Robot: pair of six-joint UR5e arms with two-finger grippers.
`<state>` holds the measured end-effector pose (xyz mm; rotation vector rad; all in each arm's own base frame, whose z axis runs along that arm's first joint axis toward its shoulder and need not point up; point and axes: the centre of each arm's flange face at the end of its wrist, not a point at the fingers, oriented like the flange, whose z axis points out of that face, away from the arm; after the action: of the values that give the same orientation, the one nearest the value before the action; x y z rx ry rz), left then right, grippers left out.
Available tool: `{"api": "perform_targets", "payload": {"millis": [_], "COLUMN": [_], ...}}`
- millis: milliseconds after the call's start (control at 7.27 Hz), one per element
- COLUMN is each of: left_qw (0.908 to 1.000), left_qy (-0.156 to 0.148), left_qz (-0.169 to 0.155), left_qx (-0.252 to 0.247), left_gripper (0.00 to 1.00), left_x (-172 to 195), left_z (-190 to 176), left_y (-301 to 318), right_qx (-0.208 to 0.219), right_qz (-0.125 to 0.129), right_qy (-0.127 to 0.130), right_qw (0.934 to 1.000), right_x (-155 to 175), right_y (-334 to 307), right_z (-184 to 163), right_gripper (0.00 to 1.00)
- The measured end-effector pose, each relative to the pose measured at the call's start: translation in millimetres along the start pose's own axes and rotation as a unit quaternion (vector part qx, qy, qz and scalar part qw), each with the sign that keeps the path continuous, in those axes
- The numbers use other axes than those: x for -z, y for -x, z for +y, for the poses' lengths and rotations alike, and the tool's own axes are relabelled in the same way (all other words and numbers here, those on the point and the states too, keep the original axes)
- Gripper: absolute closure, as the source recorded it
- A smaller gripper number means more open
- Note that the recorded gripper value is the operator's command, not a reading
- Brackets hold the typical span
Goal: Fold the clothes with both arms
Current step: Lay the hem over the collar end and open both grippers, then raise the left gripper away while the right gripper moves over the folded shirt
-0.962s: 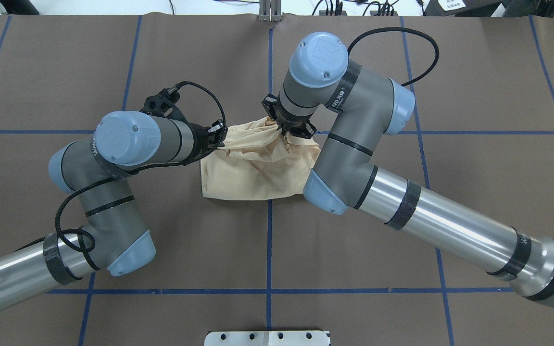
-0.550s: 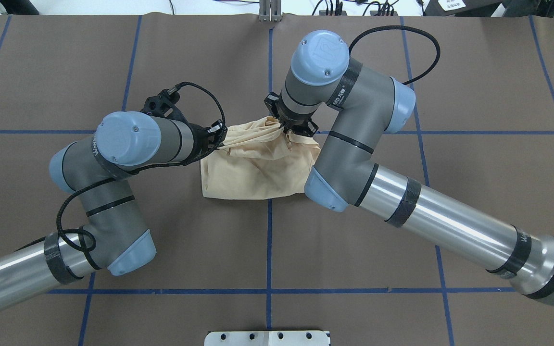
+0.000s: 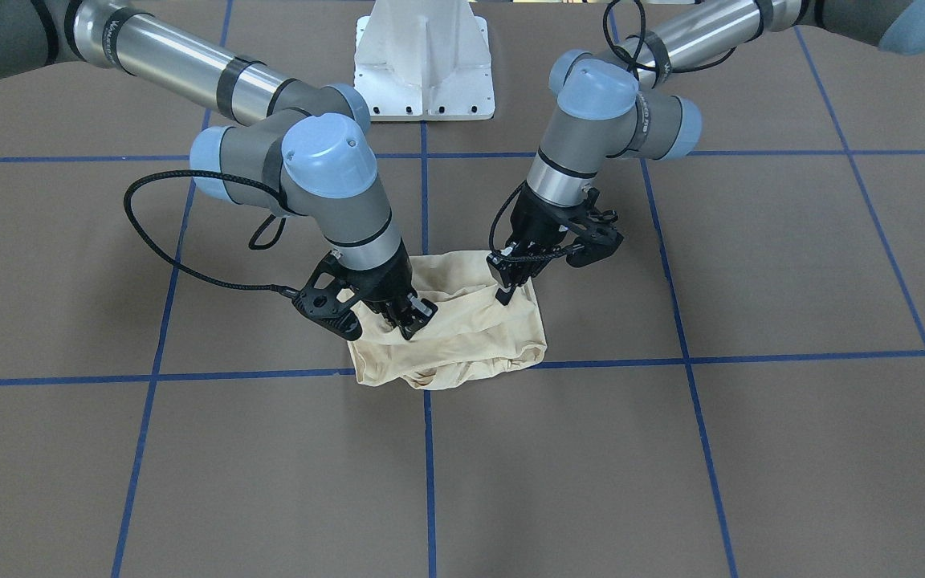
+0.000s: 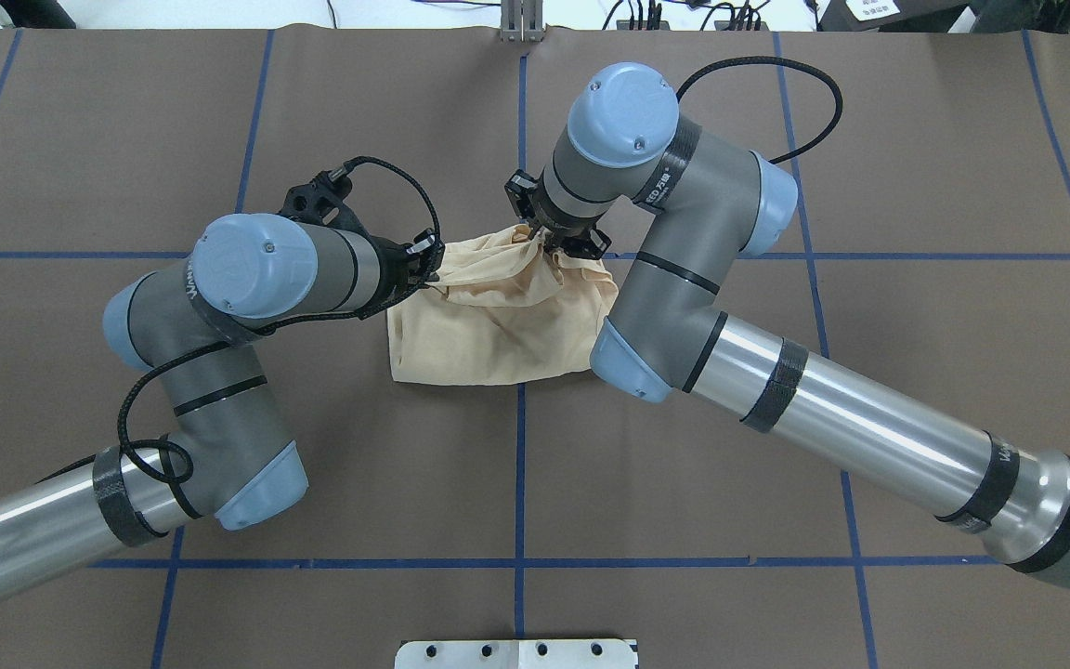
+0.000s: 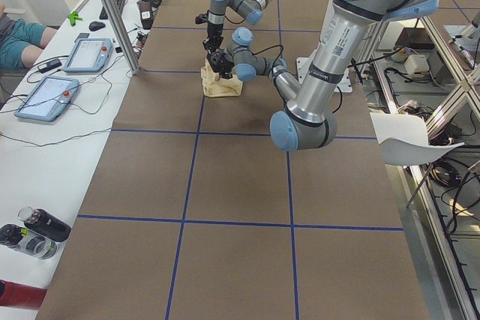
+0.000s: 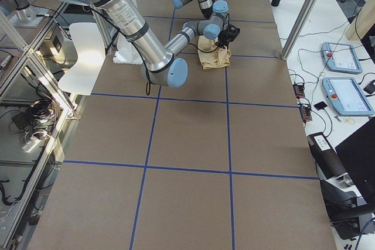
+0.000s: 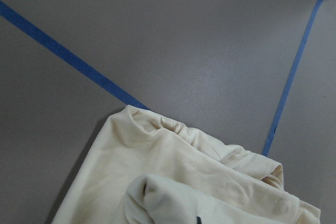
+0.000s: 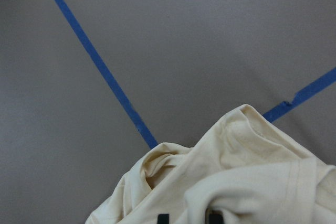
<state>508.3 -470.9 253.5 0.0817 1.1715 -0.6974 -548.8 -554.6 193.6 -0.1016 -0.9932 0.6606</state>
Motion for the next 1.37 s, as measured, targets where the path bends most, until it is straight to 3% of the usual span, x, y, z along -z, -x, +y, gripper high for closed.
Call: {"api": "perform_targets", "payload": {"millis": [412, 687, 962, 1100, 1375], "left_qw": [0.9999, 0.9999, 0.9994, 0.9988, 0.9973], "left_qy": [-0.010, -0.008, -0.011, -0.013, -0.016], "left_qz": [0.000, 0.000, -0.004, -0.009, -0.021], "left_qx": [-0.006, -0.011, -0.033, -0.046, -0.068], "left_gripper": [0.01, 0.01, 0.01, 0.01, 0.01], "left_x": [7, 21, 38, 48, 62], "left_z": [-22, -44, -65, -77, -97], "left_y": [-3, -3, 9, 19, 45], "right_qx": [-0.001, 0.012, 0.053, 0.089, 0.182], "right_qz": [-0.006, -0.013, -0.011, 0.005, 0.047], "right_qy": [0.012, 0.021, 0.031, 0.018, -0.018], "right_qw": [0.9999, 0.9996, 0.9981, 0.9958, 0.9820], "right_x": [21, 29, 29, 24, 11], "right_y": [5, 8, 6, 2, -11], "right_z": [-31, -20, 32, 69, 115], "right_gripper": [0.00, 0.00, 0.00, 0.02, 0.07]}}
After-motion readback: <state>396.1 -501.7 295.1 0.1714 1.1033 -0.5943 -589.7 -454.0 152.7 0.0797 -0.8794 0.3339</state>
